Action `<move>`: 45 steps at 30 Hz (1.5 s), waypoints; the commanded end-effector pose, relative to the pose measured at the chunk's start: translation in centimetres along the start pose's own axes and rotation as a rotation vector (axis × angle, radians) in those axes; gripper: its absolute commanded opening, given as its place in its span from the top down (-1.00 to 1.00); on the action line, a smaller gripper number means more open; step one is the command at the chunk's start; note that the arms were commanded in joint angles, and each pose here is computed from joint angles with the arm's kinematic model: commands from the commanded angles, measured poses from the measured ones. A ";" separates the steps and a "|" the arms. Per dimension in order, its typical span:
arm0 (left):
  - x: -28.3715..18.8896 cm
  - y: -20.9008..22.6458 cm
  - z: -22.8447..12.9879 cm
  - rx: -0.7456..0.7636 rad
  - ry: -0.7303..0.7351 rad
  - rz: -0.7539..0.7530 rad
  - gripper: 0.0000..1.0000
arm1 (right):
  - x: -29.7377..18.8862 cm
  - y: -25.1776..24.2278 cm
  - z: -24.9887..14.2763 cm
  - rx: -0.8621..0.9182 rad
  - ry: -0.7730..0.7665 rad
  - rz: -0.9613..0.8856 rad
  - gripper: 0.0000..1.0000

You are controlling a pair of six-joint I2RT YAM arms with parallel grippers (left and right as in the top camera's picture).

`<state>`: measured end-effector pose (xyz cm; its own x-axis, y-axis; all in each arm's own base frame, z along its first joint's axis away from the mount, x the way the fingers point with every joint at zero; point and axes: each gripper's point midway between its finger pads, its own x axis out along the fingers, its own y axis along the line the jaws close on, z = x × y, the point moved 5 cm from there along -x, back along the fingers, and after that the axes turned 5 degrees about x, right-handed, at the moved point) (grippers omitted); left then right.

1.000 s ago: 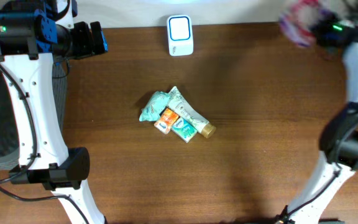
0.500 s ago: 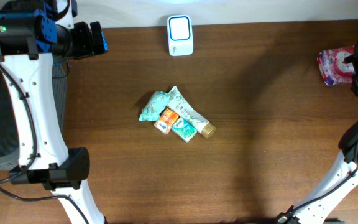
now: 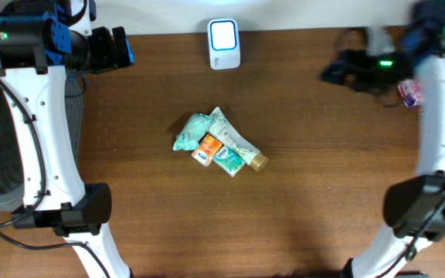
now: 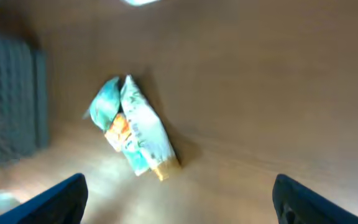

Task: Scan the item barcode
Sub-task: 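Reach the right gripper into the pile and grasp the Pantene tube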

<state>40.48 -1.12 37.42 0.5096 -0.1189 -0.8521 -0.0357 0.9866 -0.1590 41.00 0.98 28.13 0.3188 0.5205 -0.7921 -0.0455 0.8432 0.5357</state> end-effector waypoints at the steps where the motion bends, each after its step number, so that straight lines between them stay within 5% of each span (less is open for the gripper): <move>1: -1.5 -0.3 0.0 0.010 -0.035 -0.014 -0.98 | 6.7 4.4 -0.7 -0.229 0.101 -0.055 -0.79; 5: -1.5 -0.3 0.0 0.010 -0.035 -0.014 -0.98 | 14.9 7.1 -1.6 -0.370 0.181 -0.101 -0.97; 13: -1.5 -0.3 0.0 0.010 -0.035 -0.015 -0.98 | 25.9 3.4 -6.1 -0.187 0.472 0.012 -0.97; 17: -1.5 -0.3 0.0 0.010 -0.035 -0.014 -0.98 | 27.4 1.9 -8.1 -0.140 0.550 0.001 -0.97; 19: -1.5 -0.3 0.0 0.010 -0.035 -0.014 -0.98 | 27.4 1.7 -8.9 -0.129 0.580 0.019 -0.77; 30: -1.5 -0.3 0.0 0.010 -0.035 -0.014 -0.98 | 28.4 2.6 -12.8 -0.117 0.698 0.055 -0.51; 32: -1.5 -0.3 0.0 0.010 -0.035 -0.014 -0.98 | 28.9 3.4 -13.4 -0.154 0.708 0.041 -0.22; 36: -1.5 -0.3 0.0 0.010 -0.035 -0.014 -0.98 | 29.6 3.3 -13.8 -0.211 0.703 -0.064 0.92; 39: -1.5 -0.3 0.0 0.010 -0.035 -0.015 -0.98 | 28.7 3.3 -12.0 -0.173 0.659 -0.133 0.92; 45: -1.5 -0.3 0.0 0.010 -0.035 -0.014 -0.98 | 19.6 1.8 -4.1 -0.114 0.367 -0.784 0.92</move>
<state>40.46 -1.12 37.41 0.5083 -0.1193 -0.8529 -0.0357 0.9866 -0.1593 40.43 18.38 8.85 -0.2242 0.1613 -0.9611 -0.1743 0.9637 0.2024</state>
